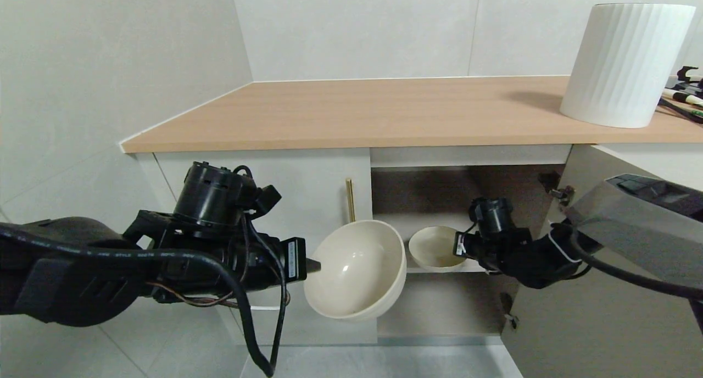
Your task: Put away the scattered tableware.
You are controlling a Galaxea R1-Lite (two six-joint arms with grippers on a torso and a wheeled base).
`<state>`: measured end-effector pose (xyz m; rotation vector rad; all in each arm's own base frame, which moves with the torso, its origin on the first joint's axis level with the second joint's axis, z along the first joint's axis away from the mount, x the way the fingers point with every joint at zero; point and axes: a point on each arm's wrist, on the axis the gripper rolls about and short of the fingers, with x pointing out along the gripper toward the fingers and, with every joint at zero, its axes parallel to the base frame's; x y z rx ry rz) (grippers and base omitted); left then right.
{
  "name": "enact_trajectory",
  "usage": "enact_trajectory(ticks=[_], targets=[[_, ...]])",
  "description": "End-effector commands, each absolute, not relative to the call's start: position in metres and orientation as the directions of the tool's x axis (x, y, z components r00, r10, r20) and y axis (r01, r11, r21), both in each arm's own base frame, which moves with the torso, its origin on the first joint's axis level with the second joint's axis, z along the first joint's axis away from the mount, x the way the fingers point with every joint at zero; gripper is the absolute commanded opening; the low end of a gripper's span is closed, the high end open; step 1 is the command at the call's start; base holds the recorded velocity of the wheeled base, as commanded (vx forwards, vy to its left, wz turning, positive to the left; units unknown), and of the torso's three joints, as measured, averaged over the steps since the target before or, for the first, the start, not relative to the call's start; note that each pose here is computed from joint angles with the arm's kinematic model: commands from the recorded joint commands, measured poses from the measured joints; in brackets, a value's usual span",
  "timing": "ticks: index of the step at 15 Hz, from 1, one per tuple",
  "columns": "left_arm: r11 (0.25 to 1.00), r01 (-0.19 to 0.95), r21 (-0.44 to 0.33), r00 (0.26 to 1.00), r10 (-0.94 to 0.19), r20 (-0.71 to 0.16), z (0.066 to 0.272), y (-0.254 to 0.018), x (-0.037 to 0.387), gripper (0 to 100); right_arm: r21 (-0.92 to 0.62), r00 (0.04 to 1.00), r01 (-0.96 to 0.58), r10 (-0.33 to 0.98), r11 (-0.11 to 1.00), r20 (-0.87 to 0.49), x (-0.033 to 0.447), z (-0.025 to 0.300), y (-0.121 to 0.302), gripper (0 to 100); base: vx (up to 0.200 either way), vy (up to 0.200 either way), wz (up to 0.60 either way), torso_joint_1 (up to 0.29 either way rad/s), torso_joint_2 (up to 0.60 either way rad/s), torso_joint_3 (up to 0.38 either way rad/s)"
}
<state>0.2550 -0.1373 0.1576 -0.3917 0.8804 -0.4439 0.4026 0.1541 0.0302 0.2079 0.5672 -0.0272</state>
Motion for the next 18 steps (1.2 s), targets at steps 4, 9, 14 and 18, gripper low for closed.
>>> enact_trajectory(ticks=[4, 9, 14, 18], targets=[[0.851, 0.199, -0.486, 0.519, -0.512, -0.684, 0.149, -0.143, 0.257, 0, 0.127, 0.813, 0.175, -0.07, 0.976, -0.578, 0.429, -0.023, 0.142, 0, 0.0, 0.0, 0.0, 0.0, 0.0, 0.0], [0.853, 0.201, -0.482, 0.505, -0.512, -0.695, 0.144, -0.146, 0.257, 0, 0.107, 0.82, 0.215, -0.12, 0.971, -0.56, 0.441, -0.034, 0.143, 0, 0.0, 0.0, 0.0, 0.0, 0.0, 0.0], [0.855, 0.197, -0.479, 0.497, -0.509, -0.703, 0.141, -0.147, 0.259, 0, 0.124, 0.851, 0.256, -0.163, 0.959, -0.499, 0.465, -0.033, 0.142, 0, 0.0, 0.0, 0.0, 0.0, 0.0, 0.0], [0.859, 0.192, -0.475, 0.484, -0.504, -0.716, 0.135, -0.15, 0.261, 0, 0.143, 0.869, 0.265, -0.172, 0.954, -0.464, 0.48, -0.033, 0.142, 0, 0.0, 0.0, 0.0, 0.0, 0.0, 0.0]])
